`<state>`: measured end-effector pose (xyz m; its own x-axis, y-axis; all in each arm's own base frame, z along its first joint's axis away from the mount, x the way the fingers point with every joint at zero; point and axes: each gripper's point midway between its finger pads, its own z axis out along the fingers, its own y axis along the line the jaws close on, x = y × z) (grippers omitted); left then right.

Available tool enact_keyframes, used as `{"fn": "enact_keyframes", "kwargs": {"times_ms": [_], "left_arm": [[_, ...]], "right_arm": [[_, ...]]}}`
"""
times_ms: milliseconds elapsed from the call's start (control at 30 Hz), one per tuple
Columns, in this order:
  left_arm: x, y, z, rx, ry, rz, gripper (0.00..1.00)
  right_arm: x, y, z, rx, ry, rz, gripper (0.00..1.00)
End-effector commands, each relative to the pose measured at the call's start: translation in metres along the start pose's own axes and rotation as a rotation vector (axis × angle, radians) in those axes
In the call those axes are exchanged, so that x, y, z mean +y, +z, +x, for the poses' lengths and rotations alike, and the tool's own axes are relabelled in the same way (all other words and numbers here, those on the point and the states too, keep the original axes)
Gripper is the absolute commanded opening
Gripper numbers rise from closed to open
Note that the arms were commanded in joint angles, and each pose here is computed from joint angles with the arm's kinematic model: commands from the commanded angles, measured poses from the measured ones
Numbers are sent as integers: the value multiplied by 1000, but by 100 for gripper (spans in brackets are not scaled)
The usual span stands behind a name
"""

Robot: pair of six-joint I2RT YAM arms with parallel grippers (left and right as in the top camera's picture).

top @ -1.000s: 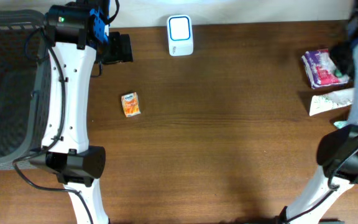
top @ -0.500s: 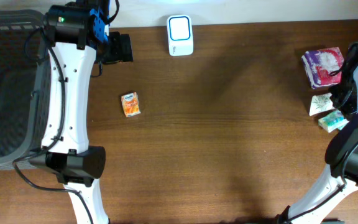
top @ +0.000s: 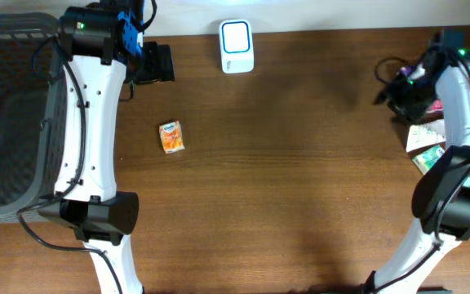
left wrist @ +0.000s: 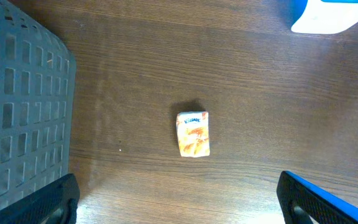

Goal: Scan the item barcode

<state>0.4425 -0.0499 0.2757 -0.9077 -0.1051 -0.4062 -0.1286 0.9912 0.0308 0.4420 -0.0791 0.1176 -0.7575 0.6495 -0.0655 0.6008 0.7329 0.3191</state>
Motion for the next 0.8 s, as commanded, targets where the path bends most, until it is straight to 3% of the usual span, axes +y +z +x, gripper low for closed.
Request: {"fn": "enact_keyframes", "kwargs": {"times_ms": [0,300,433,467,500,567,633,767], "left_arm": [[1,-6,-2,-19,-11,4,99],[-4,-6,-7,-36,-14,31,99],[-45,-8,3,30,-3,257,99],[-48,-2,12,72,6,246,100],[-47,6,20,113,15,217,98],[-58,37,36,211,43,173,84],[-72,77,53,298,67,133,62],[-63,146,84,425,23,-60,61]], "right_arm": [[53,-31,9,-62,-116,-116,99],[60,-27,15,-62,-143,-93,99],[60,-27,15,-62,-143,-93,99],[60,-27,15,-62,-143,-93,99],[60,-27,15,-62,-143,-93,98],[60,-27,15,-62,-143,-93,99],[60,-27,15,-62,-143,-93,99],[60,-27,15,-62,-143,-93,99]]}}
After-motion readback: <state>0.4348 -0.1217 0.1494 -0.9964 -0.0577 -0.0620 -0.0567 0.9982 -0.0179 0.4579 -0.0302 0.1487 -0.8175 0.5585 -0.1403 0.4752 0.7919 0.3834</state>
